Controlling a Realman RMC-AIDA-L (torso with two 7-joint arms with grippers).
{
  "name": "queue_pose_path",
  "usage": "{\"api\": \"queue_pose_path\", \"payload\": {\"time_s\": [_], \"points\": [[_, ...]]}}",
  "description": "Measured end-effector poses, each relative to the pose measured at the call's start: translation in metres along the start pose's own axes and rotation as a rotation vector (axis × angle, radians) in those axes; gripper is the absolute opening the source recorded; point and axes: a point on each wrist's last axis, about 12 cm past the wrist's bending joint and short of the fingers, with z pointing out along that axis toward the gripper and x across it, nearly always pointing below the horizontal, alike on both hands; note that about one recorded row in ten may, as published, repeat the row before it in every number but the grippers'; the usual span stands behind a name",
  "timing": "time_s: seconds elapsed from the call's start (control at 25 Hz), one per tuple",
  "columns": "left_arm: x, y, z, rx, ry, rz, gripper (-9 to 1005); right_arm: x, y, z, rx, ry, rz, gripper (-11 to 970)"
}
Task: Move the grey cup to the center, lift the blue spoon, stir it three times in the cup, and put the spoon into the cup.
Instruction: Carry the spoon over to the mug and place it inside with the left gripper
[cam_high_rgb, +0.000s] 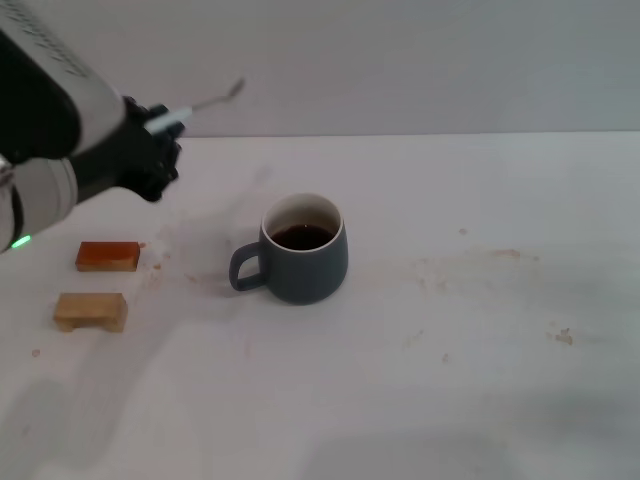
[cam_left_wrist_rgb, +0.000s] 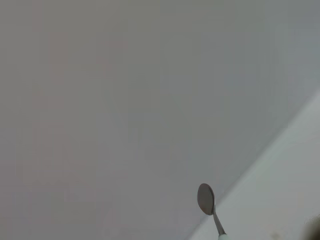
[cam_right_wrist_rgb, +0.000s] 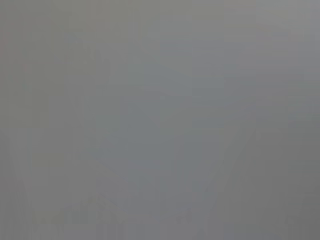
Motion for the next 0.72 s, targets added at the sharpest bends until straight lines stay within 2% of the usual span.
{"api": "queue_pose_path", "payload": {"time_s": [0.2,0.4,0.6,0.72], "points": [[-0.008,-0.009,-0.003,0.073,0.051,0.077,139,0.002,-0.003,-0.006,0.009,0.017,0.001,-2],[-0.011,-0.009,-0.002,0.129,0.093,0.098,139,0.003,-0.004,-0.008,0.013,0.022,0.004,-2],[-0.012,-0.010,-0.001,0.141,0.105,0.108,138,0.003,-0.004,-0.008,0.013,0.022,0.004,-2],[-0.015,-0.012,0.000,0.167,0.146,0.157,138,0.003,-0.004,-0.008,0.013,0.022,0.004,-2]]}}
